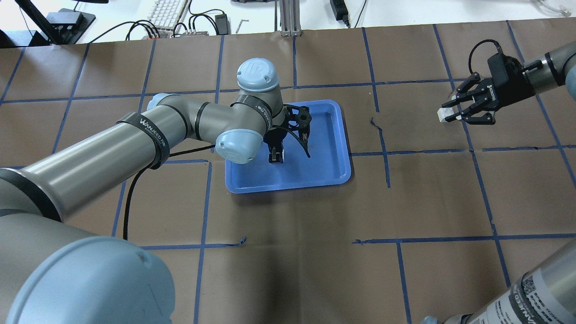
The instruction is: Assemble white blocks and place on blue tray
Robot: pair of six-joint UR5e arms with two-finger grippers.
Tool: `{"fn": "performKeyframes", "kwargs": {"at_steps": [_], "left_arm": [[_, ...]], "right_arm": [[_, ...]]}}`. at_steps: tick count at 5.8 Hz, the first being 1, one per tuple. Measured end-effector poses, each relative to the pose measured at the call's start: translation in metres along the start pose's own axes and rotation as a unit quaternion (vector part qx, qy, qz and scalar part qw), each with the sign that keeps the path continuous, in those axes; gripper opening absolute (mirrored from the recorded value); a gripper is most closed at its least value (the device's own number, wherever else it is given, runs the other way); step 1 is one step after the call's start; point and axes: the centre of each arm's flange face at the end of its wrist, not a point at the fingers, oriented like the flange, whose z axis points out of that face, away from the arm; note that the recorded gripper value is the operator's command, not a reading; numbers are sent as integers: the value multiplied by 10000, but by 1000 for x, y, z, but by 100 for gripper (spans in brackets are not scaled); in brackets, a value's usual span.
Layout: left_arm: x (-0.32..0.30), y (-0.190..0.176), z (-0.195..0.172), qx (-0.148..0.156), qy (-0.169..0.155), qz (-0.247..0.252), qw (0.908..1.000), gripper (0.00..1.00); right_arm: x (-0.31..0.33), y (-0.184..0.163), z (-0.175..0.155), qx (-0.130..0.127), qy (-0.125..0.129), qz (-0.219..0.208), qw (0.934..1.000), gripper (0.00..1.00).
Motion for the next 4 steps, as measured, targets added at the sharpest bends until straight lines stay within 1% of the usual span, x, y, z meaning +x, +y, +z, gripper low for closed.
{"fn": "performKeyframes", "kwargs": {"at_steps": [1, 2, 3, 4], "left_arm": [[-1, -1, -2, 8, -27, -1, 10000, 80], [-3, 0, -16, 30, -108, -15, 9999, 80], [-2, 4, -45, 62, -205, -70, 9997, 80], [7, 14, -92, 61, -176, -225, 9996, 82]], "right_arm": [[-1, 0, 1, 6, -5, 6, 10000, 26], [-1, 0, 1, 9, -8, 9, 10000, 26], [-1, 0, 2, 12, -11, 12, 10000, 26], [-1, 0, 2, 19, -15, 12, 10000, 27]]}}
